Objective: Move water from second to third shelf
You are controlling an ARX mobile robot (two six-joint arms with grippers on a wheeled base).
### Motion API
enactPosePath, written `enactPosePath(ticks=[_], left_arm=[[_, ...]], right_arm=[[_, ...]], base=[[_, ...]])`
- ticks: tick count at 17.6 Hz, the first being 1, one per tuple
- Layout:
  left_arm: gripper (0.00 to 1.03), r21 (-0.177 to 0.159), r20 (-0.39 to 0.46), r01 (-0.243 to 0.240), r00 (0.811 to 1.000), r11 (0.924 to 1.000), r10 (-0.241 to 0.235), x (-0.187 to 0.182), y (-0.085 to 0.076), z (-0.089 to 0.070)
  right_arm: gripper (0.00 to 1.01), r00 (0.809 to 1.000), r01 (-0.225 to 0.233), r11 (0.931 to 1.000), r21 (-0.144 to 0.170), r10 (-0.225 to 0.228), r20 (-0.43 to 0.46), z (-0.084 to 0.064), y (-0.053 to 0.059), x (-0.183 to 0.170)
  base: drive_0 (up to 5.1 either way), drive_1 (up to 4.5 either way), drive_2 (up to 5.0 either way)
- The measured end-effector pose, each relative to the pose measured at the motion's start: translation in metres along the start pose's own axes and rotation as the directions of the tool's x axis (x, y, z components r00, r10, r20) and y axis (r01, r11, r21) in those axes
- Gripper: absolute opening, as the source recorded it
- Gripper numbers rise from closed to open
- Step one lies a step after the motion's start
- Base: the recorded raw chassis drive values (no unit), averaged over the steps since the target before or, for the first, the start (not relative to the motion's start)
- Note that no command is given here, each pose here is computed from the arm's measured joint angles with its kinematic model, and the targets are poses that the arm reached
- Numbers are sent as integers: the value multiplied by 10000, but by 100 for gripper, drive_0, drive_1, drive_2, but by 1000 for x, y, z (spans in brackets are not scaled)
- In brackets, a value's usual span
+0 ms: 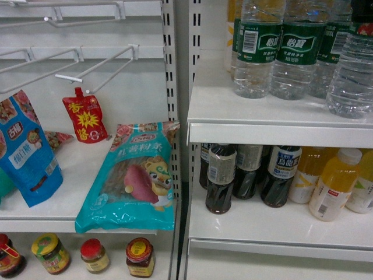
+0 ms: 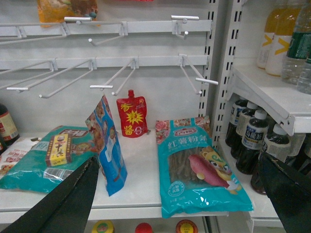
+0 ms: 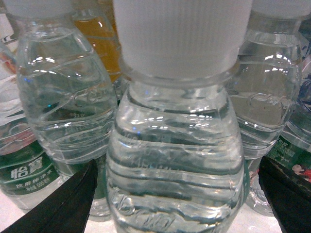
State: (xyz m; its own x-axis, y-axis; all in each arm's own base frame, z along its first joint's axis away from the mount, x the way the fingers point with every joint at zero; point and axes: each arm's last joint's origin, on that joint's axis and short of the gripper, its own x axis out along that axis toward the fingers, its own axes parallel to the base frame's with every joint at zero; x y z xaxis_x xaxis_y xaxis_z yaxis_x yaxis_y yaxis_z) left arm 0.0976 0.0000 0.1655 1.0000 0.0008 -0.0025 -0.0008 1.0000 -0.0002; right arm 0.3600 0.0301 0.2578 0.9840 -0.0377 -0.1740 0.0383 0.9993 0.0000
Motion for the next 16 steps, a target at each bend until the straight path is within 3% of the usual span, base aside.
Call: enactPosePath(ticks=[6, 12, 15, 16], left_arm=[[98, 0, 0, 0, 10000, 10000, 0, 0, 0, 0], [98, 0, 0, 0, 10000, 10000, 0, 0, 0, 0], [98, 0, 0, 0, 10000, 10000, 0, 0, 0, 0], [98, 0, 0, 4, 10000, 10000, -4, 0, 0, 0]], right_arm=[[98, 9993, -94, 10000, -24, 95, 374, 1, -4, -43], [98, 9943, -579, 9983, 91, 568, 907, -3, -10, -103], [97, 9921, -423, 9986, 331, 381, 1199, -11, -22, -135], [88, 9830, -504, 9985, 212, 459, 1778, -15, -30, -145]], base=[[0, 0, 0], [0, 0, 0], [0, 0, 0], [0, 0, 0]])
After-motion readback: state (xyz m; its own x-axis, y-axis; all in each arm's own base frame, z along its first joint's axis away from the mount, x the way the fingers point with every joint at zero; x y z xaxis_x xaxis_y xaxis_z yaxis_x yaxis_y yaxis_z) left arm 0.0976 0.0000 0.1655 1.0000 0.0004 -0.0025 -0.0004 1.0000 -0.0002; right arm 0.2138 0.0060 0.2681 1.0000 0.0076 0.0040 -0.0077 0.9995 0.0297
